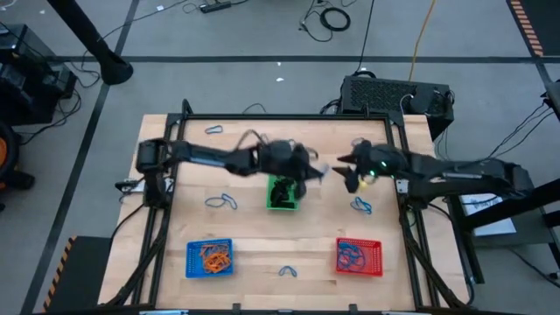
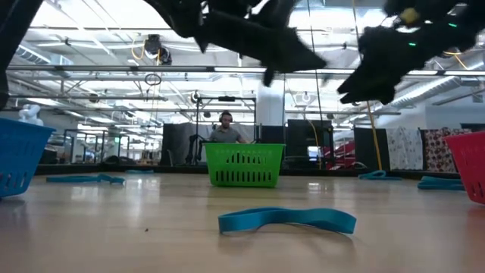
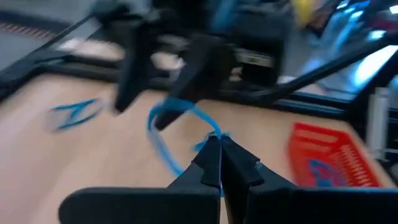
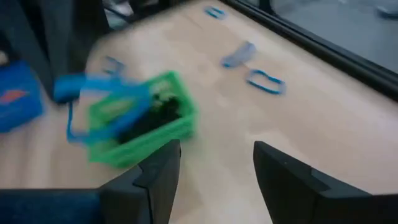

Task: Sort rubber bands into baskets
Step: Put the blue rubber band into the red bin

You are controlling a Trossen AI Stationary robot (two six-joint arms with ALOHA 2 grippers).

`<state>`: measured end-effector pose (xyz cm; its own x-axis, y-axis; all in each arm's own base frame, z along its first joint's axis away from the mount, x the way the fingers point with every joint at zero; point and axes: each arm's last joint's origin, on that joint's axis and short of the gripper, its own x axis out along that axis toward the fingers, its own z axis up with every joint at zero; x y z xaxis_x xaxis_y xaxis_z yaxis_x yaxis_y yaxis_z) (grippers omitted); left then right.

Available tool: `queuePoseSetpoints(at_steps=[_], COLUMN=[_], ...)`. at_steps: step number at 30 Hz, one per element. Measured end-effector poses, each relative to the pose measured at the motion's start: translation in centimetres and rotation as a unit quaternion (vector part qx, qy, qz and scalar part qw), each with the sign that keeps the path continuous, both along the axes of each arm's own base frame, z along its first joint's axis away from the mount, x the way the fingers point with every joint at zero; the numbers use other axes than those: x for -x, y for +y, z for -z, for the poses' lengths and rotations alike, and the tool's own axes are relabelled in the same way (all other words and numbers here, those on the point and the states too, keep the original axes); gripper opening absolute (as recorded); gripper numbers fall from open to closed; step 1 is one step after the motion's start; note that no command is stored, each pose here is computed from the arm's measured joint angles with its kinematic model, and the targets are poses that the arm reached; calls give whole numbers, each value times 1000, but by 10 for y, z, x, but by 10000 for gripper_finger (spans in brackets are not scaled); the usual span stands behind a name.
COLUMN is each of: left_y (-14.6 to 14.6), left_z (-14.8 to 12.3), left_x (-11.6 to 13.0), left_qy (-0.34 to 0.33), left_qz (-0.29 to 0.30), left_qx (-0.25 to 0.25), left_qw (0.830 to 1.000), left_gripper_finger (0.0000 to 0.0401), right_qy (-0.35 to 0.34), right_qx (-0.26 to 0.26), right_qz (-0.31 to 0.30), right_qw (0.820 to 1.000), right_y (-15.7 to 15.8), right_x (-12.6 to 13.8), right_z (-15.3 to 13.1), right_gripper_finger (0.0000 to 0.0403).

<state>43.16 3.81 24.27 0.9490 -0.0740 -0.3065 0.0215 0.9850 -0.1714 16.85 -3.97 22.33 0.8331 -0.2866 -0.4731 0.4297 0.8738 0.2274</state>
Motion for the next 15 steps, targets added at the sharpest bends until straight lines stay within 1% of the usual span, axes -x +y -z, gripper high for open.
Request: queuePoseSetpoints(at_steps=[3, 6, 7, 10, 12, 15], left_y=[-34, -66, -75, -99, -114, -138], left_z=[23, 44, 48, 59, 67, 75], left_x=[-17, -30, -34, -46, -53, -64], left_qy=[-29, -51, -58, -71, -71, -80], left_qz=[39, 73, 84, 108, 122, 143], left_qx=[2, 8, 9, 10, 11, 12], left_qw=[999, 996, 995, 992, 990, 986], left_gripper_finger=[0, 0, 0, 0, 0, 0], right_qy=[-68, -131, -147, -198, -210, -209], right_qx=[-7, -3, -2, 15, 23, 30], right_qz=[-30, -57, -63, -78, -87, -96], right_qw=[997, 990, 987, 977, 973, 973], right_y=[15, 24, 26, 30, 32, 34], right_x=[14, 23, 26, 32, 36, 38], right_z=[15, 23, 23, 9, 6, 6], right_gripper_finger=[196, 196, 196, 196, 196, 196])
